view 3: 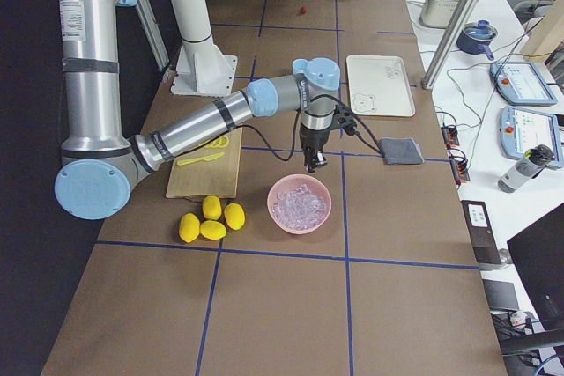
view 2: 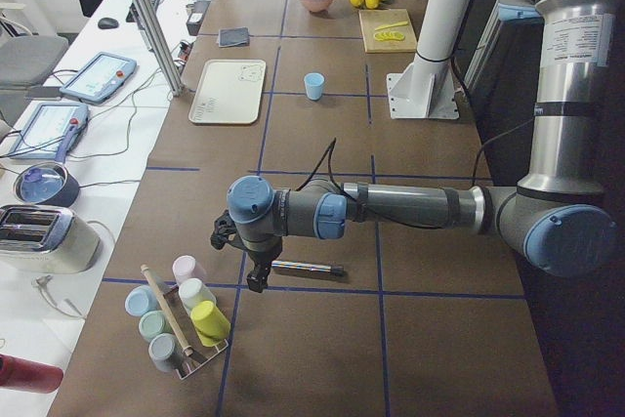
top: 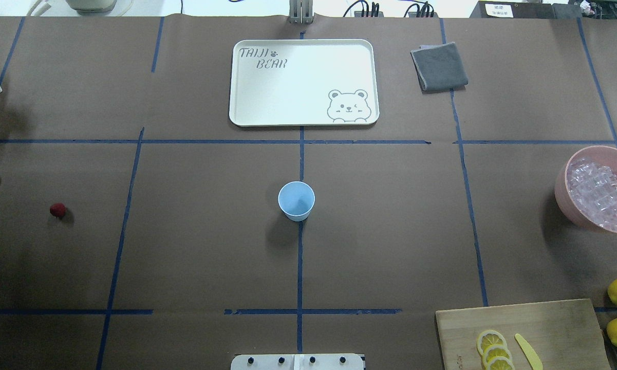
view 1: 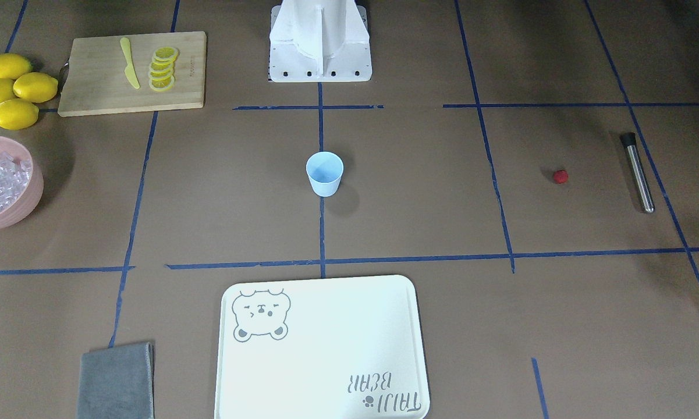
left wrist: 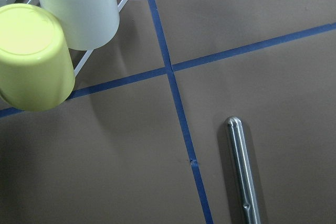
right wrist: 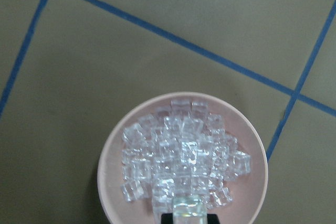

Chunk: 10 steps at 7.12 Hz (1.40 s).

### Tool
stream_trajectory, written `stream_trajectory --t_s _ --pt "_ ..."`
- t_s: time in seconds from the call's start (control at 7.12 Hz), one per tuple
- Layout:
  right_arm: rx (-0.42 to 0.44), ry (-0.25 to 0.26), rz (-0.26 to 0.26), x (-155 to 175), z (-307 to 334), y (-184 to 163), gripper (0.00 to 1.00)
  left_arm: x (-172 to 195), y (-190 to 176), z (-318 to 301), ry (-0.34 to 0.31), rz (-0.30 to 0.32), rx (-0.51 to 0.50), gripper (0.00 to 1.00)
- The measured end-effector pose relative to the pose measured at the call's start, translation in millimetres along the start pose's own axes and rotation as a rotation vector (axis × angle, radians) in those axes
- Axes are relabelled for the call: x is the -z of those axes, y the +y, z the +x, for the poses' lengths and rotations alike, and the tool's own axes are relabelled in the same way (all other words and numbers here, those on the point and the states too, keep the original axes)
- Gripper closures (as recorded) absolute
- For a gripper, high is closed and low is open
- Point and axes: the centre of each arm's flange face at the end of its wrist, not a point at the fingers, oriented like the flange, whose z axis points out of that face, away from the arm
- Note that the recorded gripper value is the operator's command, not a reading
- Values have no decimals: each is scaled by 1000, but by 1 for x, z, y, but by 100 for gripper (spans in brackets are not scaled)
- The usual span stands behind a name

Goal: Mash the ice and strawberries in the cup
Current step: 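Carry the ice cube with the right gripper over the blue paper cup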

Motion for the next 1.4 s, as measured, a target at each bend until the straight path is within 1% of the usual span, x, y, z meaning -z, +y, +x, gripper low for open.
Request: stream_trajectory --t_s 0.14,0.42,0.7,0.84,1.12,1.4 --pt "-12 -23 24 10 -35 -30 100 2 -3 1 -1 3 -2 0" --pt "-53 -92 54 23 -134 -83 100 6 -11 5 -3 12 -12 0" --pt "-132 -162 57 29 -254 -113 100 10 -19 8 -14 18 -24 0" --pt "-163 -182 58 30 -312 -117 100 9 -21 7 -19 16 -25 0" --pt "-242 -178 57 17 -429 -131 100 8 -22 5 -32 10 -26 0" --pt "-312 -141 35 -10 -522 -156 100 7 -21 4 -34 8 -23 0"
